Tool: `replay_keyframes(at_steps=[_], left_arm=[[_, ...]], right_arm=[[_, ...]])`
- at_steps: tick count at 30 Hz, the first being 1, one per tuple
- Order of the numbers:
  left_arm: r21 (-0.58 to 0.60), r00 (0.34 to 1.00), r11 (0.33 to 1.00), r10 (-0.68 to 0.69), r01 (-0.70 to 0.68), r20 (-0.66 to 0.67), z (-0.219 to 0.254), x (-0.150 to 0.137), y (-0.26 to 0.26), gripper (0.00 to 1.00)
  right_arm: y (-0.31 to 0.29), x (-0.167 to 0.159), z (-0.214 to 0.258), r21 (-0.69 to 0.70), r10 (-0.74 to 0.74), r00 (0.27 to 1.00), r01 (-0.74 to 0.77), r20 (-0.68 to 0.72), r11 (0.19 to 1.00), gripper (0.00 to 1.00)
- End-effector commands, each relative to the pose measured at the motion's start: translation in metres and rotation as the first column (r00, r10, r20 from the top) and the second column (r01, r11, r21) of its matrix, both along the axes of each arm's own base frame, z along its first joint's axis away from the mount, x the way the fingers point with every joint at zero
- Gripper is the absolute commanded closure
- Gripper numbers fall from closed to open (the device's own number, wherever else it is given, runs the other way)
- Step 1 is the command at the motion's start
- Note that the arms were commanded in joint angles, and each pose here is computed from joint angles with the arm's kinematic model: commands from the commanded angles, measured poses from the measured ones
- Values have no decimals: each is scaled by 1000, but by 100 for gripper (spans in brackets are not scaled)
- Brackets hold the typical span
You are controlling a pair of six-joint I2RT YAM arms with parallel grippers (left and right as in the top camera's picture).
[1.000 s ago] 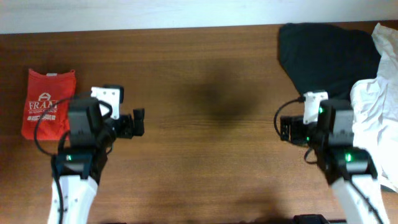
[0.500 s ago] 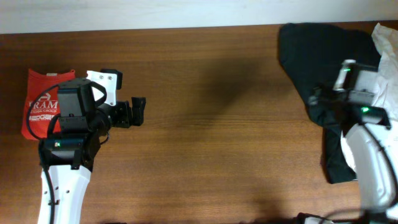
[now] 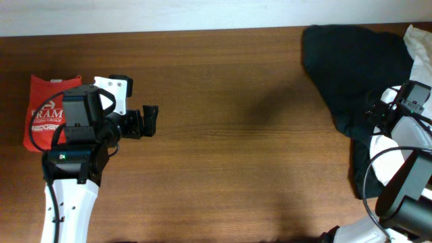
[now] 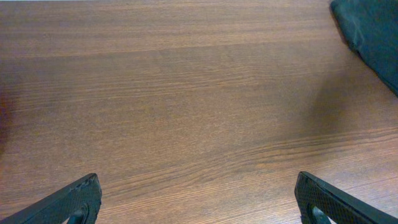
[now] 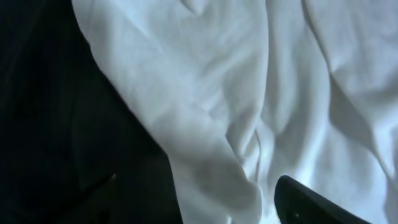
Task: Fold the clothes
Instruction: 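Reach the right gripper to the white T-shirt on the black garment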
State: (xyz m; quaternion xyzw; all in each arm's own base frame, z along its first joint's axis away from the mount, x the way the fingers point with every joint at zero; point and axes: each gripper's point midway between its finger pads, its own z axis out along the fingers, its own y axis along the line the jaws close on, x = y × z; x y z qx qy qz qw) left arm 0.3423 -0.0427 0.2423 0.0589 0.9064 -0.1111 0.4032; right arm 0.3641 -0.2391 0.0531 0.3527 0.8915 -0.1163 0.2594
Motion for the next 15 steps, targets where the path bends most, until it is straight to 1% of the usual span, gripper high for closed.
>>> replay_keyframes(at_steps=[1,2,3,7,8,9,10,11,15], left_arm=[[-12,1000,1000,-3,4,21,9,1,-1,1],[-12,1000,1000,-3,4,21,9,1,-1,1],[-12,1000,1000,-3,4,21,9,1,-1,1],[-12,1000,1000,-3,4,21,9,1,-1,1],[-12,1000,1000,-3,4,21,9,1,-1,1],[-12,1000,1000,-3,4,21,9,1,-1,1],[-12,1000,1000,-3,4,22,9,1,-1,1],[-12,1000,1000,-3,4,22,9,1,-1,1],[-12,1000,1000,-3,4,22,9,1,-1,1]], right_arm=[[-6,7,-3,-5,-10,1000,10,15,1000,37],[-6,7,-6,-2,-10,1000,10,9,1000,45],[-5,7,-9,1,-10,1000,10,4,1000,47],[-7,9,-17,3,-10,1000,10,1,1000,47],[-8,10,-16,-1,-11,1000,11,5,1000,55],[-9,12,-14,-8,-12,1000,12,15,1000,75],[-10,13,-13,-12,-12,1000,12,21,1000,89],[-10,14,-11,-14,-12,1000,12,25,1000,96],[-13,19,6,-25,-11,999,12,45,1000,96]])
